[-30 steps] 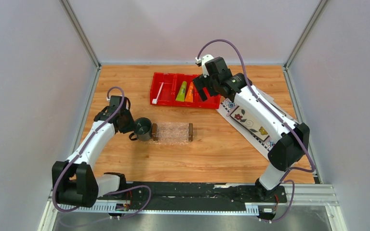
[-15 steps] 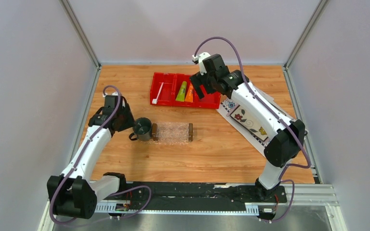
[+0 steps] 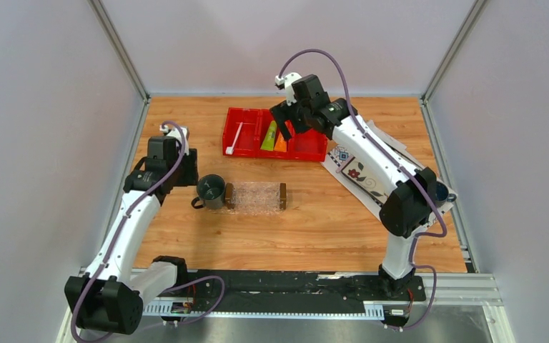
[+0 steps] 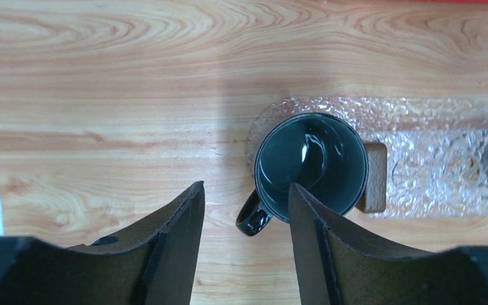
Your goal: Prepare toiletry sets of a toothbrush and toothpaste on the tray
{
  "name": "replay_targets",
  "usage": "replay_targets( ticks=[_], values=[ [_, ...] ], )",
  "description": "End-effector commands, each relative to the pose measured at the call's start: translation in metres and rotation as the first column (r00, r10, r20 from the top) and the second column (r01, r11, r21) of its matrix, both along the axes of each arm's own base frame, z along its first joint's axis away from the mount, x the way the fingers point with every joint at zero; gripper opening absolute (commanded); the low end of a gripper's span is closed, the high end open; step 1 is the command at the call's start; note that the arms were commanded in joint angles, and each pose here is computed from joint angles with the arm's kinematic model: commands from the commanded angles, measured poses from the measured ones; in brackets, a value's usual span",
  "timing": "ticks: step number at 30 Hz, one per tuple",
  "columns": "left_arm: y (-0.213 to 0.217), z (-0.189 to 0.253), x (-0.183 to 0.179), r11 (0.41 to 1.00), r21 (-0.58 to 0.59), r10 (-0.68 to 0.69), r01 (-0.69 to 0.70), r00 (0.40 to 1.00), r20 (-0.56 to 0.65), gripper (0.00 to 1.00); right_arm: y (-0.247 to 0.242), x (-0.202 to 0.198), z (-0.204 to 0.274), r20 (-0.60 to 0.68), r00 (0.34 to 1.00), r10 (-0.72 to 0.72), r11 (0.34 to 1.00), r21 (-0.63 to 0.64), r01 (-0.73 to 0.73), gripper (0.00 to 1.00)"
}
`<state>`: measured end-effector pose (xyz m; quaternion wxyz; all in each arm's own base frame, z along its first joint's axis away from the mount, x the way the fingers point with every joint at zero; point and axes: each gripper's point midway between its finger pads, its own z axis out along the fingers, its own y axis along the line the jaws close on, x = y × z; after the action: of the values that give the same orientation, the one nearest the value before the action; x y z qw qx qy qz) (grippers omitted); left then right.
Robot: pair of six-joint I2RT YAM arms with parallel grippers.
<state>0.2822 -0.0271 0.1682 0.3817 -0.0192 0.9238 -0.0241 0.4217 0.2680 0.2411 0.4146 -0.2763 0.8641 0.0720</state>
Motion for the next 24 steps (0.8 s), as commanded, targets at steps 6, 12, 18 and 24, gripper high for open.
replay_targets(
  ticks=[6, 12, 18, 24],
  values=[
    [-0.005, 0.029, -0.018, 0.925, 0.205, -0.349, 0.320, 0.929, 0.125, 0.80, 0.045, 0.045, 0.011, 0.073, 0.996, -0.050, 0.991, 0.128, 0.040, 0.92],
    [-0.003, 0.024, -0.035, 0.875, 0.275, -0.439, 0.399, 0.893, 0.100, 0.81, 0.063, 0.065, -0.013, 0.038, 0.996, -0.087, 0.983, 0.167, 0.079, 0.82],
    [-0.003, 0.021, -0.038, 0.847, 0.323, -0.482, 0.423, 0.866, 0.130, 0.82, 0.071, 0.079, -0.049, -0.010, 0.991, -0.130, 0.977, 0.172, 0.130, 0.72],
    [-0.007, 0.028, -0.041, 0.850, 0.309, -0.489, 0.426, 0.857, 0.162, 0.82, 0.071, 0.085, -0.081, -0.037, 0.986, -0.165, 0.976, 0.135, 0.168, 0.70]
  ],
)
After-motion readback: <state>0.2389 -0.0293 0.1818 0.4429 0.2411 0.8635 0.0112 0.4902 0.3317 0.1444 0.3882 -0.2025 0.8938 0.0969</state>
